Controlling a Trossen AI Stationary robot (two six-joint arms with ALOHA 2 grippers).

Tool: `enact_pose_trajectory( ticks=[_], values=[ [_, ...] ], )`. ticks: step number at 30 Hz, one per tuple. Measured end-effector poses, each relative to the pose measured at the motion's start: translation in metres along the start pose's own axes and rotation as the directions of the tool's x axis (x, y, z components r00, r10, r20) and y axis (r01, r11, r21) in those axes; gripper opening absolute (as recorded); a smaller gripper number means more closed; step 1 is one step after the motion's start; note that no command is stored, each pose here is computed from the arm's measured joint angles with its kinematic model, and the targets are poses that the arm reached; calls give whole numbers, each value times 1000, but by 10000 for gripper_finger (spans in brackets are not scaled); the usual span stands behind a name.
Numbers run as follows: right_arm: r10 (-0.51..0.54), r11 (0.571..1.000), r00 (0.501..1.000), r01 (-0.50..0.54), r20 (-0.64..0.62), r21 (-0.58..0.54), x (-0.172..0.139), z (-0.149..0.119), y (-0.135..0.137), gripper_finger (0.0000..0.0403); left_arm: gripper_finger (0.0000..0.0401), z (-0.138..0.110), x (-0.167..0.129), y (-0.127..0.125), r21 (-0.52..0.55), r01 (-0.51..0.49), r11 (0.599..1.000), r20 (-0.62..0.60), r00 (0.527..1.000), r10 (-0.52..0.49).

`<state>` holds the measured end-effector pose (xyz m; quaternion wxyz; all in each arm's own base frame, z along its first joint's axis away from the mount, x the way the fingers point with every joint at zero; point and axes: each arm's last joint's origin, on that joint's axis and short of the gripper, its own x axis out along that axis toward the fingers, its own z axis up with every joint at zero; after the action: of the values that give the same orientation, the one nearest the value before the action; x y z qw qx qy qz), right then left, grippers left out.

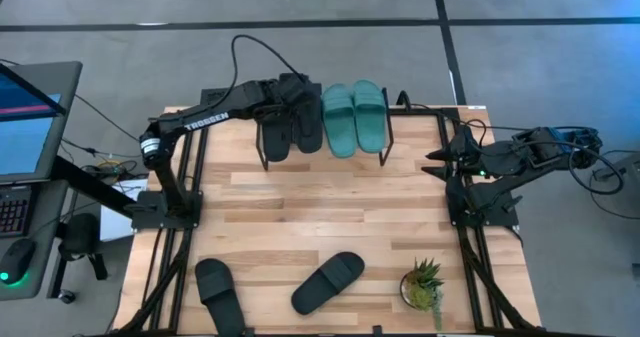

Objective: Pick and place slides into the shelf
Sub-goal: Put the black slipper on the shelf

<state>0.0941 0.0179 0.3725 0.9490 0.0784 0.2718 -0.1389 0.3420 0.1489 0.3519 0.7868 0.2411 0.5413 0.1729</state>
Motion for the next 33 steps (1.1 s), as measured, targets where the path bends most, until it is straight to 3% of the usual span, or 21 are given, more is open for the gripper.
enact_pose_trajectory(
  ticks=[9,16,22,33],
  values=[
    [-1,1000,1000,1,-2,-2,0,0,0,161,80,3,-25,21,-109,-63,992,200,976,84],
    [-1,1000,1000,1,-1,3,0,0,0,161,34,-1,0,31,-163,-18,986,187,981,49],
    [-1,1000,1000,1,-1,6,0,0,0,161,5,-3,3,40,-204,11,979,244,969,40],
    [-3,1000,1000,3,0,0,0,0,0,161,0,2,25,39,-230,99,968,292,956,-28]
  ],
)
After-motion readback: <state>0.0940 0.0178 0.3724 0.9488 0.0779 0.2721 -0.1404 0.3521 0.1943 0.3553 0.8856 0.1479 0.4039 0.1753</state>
